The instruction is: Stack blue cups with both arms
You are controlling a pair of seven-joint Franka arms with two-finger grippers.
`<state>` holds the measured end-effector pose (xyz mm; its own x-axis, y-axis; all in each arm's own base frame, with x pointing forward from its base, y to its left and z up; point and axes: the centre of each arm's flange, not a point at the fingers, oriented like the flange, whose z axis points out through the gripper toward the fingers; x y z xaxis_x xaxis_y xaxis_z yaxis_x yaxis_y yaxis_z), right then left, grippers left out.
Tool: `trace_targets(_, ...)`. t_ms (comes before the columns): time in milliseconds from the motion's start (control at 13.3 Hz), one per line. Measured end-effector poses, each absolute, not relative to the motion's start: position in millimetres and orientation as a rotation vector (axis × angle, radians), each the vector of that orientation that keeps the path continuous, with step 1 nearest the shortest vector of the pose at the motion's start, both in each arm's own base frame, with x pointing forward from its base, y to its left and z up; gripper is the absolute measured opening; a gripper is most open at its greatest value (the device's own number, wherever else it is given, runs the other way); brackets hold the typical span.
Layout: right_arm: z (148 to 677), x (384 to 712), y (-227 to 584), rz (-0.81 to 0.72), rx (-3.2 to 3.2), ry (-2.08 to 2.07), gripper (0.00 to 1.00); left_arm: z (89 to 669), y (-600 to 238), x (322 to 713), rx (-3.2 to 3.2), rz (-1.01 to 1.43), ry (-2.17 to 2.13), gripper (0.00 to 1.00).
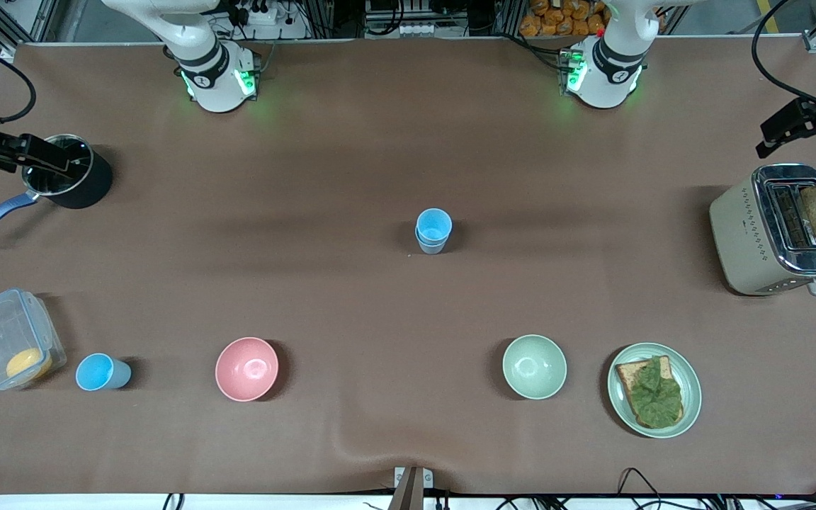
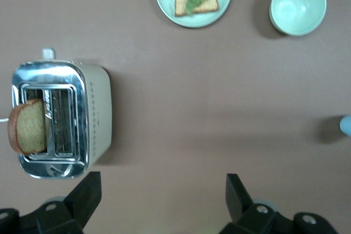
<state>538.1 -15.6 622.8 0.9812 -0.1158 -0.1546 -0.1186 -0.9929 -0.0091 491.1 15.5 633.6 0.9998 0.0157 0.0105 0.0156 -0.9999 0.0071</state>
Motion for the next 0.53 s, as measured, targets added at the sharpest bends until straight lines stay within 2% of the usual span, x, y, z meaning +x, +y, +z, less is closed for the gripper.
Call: trace_targets(527, 622.5, 537.6, -15.6, 0.248, -3.108, 0.184, 1.00, 623.9, -48.1, 526.8, 3.138, -0.067, -0.161, 1.00)
